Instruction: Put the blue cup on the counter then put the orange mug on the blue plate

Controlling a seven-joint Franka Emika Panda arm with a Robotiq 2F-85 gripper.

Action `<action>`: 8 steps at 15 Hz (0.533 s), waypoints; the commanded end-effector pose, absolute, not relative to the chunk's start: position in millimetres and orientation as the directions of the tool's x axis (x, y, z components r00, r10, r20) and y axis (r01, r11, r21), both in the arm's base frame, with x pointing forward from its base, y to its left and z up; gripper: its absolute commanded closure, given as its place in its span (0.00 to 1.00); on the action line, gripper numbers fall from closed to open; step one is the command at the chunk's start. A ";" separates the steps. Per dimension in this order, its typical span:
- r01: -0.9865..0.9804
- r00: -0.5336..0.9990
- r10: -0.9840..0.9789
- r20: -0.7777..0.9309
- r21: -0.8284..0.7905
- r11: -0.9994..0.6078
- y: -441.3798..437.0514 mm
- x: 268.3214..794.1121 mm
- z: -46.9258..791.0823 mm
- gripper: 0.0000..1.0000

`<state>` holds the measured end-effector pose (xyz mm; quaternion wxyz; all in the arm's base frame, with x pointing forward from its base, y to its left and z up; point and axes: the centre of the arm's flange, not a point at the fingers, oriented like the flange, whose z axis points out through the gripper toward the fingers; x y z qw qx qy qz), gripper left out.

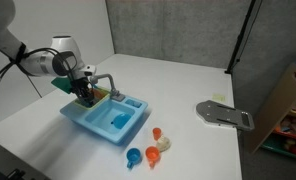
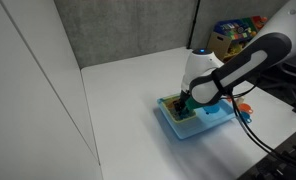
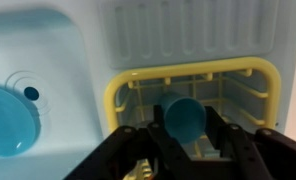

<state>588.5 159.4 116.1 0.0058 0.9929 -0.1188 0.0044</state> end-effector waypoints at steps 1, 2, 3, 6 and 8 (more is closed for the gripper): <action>-0.208 0.978 -0.208 0.013 -0.012 -0.978 156.7 581.5 143.4 0.81; -0.195 0.981 -0.195 0.008 -0.014 -0.981 157.6 580.0 150.6 0.81; -0.184 0.983 -0.184 0.007 -0.014 -0.983 158.6 579.0 156.1 0.81; -0.157 0.988 -0.157 0.006 -0.015 -0.987 161.0 574.4 171.8 0.81; -0.145 0.989 -0.145 0.007 -0.013 -0.989 160.5 569.4 181.7 0.81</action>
